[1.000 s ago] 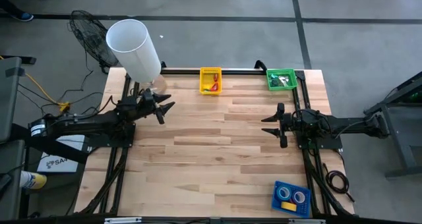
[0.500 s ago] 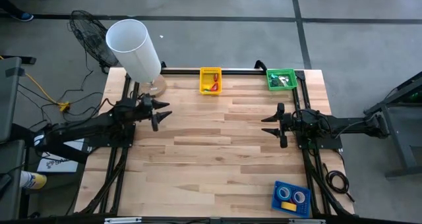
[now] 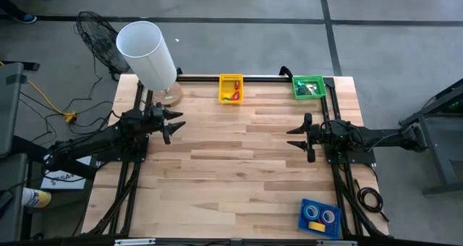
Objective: Pick and place Stapler, Stapler remover, tape
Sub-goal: Return to Home Position
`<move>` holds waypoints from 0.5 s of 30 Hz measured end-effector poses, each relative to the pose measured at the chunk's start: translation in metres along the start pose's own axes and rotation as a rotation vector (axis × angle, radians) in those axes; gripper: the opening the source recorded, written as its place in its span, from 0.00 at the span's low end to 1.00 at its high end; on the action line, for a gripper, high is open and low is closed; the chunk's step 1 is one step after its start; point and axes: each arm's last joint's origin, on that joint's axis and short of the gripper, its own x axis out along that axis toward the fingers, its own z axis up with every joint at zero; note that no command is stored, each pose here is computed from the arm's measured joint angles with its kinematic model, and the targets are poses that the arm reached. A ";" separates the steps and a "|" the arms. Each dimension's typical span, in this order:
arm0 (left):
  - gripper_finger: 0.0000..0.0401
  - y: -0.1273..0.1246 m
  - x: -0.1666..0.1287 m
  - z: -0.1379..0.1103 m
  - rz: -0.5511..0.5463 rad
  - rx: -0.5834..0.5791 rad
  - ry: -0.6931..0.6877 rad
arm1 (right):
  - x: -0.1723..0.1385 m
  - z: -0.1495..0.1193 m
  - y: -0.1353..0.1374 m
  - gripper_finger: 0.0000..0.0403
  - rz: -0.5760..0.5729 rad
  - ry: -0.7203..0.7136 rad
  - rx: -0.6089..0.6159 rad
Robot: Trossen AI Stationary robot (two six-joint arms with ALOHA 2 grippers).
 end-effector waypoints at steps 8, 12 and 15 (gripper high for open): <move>0.53 0.000 0.000 0.000 0.003 -0.023 -0.001 | 0.000 0.000 0.000 0.42 0.000 0.000 0.000; 0.53 -0.003 0.000 -0.001 0.012 -0.015 0.005 | 0.000 0.000 0.000 0.42 0.000 0.000 0.000; 0.53 -0.007 0.000 -0.002 -0.012 -0.008 0.007 | 0.000 0.000 0.000 0.42 0.000 0.000 0.000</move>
